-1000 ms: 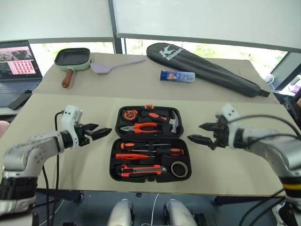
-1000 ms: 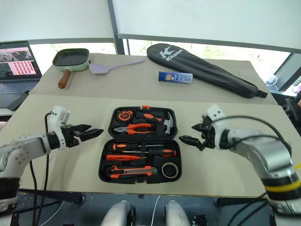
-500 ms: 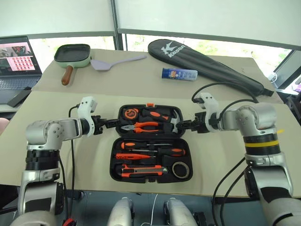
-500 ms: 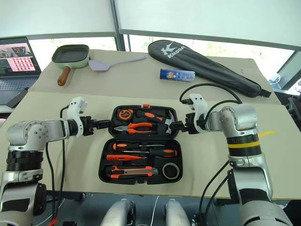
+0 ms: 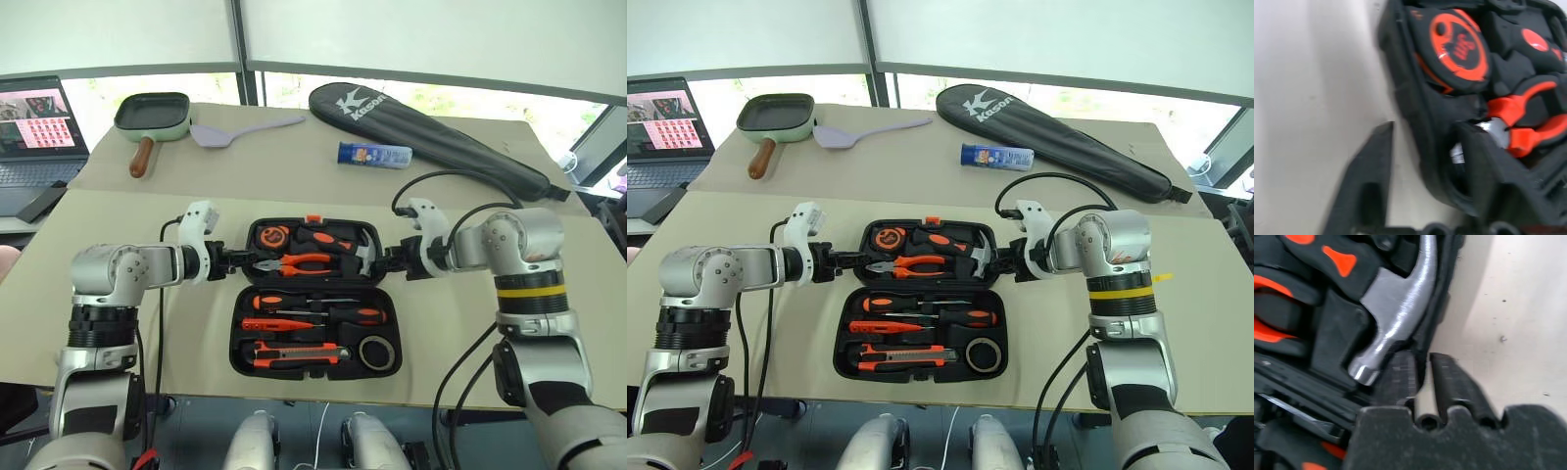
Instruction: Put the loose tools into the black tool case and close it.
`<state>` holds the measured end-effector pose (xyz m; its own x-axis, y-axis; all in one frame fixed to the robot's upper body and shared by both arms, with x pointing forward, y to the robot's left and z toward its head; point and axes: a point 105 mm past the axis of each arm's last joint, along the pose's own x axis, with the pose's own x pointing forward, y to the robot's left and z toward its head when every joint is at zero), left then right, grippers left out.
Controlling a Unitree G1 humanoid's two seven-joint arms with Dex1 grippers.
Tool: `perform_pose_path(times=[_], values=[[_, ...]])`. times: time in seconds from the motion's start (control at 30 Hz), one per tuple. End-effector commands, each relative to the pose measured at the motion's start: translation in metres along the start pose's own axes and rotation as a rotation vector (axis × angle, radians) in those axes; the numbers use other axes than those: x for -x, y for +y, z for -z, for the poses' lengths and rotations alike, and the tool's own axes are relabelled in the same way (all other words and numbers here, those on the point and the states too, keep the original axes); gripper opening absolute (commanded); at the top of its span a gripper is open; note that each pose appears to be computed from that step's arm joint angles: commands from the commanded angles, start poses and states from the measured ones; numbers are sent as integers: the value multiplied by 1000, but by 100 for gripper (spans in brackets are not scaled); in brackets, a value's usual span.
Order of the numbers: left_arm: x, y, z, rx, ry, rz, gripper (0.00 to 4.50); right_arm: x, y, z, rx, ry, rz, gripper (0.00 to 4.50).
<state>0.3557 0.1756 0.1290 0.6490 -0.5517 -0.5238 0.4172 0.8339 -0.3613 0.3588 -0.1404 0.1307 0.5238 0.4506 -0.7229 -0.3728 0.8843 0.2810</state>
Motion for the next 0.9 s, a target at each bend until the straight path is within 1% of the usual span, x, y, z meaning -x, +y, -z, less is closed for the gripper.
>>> perform_pose_path(times=[0.03, 0.07, 0.1, 0.17, 0.33, 0.4, 0.47, 0.5, 0.53, 0.6, 0.63, 0.7, 0.77, 0.83, 0.9], values=[[-3, 15, 14, 21, 56, -75, 46, 4, -8, -3, -36, -22, 44, 0], [-3, 15, 15, 28, 55, -71, 18, 4, -7, -4, -42, -33, 42, 0], [-4, 16, 15, 37, 52, -71, 6, 3, -7, -6, -50, -49, 37, 0], [-4, 18, 15, 46, 30, -66, 6, 4, 1, -18, -45, -145, -16, 0], [0, 8, -6, 60, -179, 45, 6, 18, 19, -35, 29, -334, -126, 0], [8, 7, -18, 35, -308, 83, 6, 28, 31, -40, 158, -427, -153, 0], [20, 6, -33, -73, -472, 92, 6, 33, 38, -38, 273, -484, -151, 0], [24, 5, -38, -119, -525, 91, 6, 35, 40, -38, 310, -509, -148, 0], [29, 5, -41, -163, -569, 78, 6, 36, 39, -37, 390, -532, -121, 0], [39, 1, -41, -246, -629, 87, 6, 41, 29, -35, 587, -609, -3, 0], [42, -2, -38, -289, -640, 100, 6, 42, 27, -34, 660, -642, 19, 0], [54, -9, -29, -480, -711, 106, 6, 50, 23, -29, 824, -744, 72, 0], [59, -11, -17, -594, -737, 104, 6, 54, 23, -18, 1003, -810, 98, 0], [60, -7, -2, -694, -724, 69, 6, 52, 19, 0, 1182, -834, 132, 0], [61, -6, 15, -846, -706, 36, 6, 45, 11, 21, 1331, -824, 174, 0]])
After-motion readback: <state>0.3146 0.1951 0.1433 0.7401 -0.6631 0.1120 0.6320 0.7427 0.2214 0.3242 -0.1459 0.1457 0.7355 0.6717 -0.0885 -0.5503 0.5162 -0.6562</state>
